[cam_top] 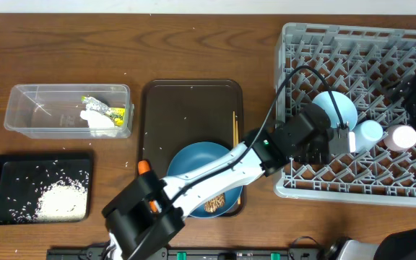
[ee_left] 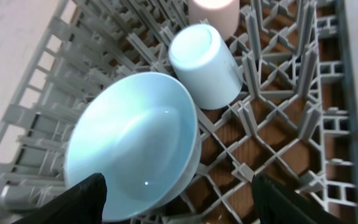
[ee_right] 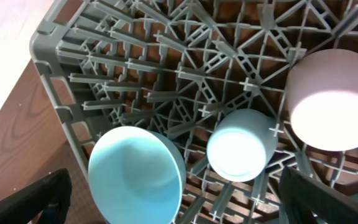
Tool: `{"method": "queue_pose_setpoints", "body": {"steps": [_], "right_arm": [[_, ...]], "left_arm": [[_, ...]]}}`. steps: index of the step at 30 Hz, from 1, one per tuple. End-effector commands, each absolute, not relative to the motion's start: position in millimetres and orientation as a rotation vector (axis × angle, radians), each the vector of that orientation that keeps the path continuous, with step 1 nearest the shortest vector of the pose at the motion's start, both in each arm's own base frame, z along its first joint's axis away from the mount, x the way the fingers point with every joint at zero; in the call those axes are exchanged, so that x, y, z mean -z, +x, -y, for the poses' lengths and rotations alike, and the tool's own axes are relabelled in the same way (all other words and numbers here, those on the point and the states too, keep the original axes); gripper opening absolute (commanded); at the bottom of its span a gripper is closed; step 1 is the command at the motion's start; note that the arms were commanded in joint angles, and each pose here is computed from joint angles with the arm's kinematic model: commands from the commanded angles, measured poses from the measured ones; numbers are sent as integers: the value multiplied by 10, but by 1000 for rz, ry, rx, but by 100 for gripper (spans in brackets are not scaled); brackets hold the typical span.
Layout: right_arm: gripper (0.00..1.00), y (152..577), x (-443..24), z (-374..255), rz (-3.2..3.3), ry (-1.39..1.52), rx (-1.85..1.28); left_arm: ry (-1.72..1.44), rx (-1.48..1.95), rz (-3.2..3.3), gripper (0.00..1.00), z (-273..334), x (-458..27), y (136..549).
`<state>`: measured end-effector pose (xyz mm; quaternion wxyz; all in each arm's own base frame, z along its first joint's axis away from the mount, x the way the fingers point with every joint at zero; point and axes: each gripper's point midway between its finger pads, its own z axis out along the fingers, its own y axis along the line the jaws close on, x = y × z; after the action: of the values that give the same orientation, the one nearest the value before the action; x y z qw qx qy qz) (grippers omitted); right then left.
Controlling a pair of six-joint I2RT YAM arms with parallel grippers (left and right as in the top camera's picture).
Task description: Sort waste into correct bins and load items into the dishwasher rack
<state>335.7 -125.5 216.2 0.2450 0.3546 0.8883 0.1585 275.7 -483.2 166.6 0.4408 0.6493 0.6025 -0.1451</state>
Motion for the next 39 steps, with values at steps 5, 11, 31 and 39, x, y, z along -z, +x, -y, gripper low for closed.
{"method": "queue_pose_setpoints", "body": {"steps": [5,11,31,39], "right_arm": [[99,3299,-2181,1413,-2404,976,-405],[99,3325,-2292,1628,-2304,995,-445],[99,3317,-2496,1643,-2192,936,-663],[98,3313,-2493,1642,-2193,938,-664]], "left_arm": [[1657,374,-1440,75,4934,-1554,2770],[1662,381,-1444,70,4924,-1525,2767],[1652,353,-1509,40,4849,-1161,3028],[1584,405,-1601,12,4836,-1147,3029]]}}
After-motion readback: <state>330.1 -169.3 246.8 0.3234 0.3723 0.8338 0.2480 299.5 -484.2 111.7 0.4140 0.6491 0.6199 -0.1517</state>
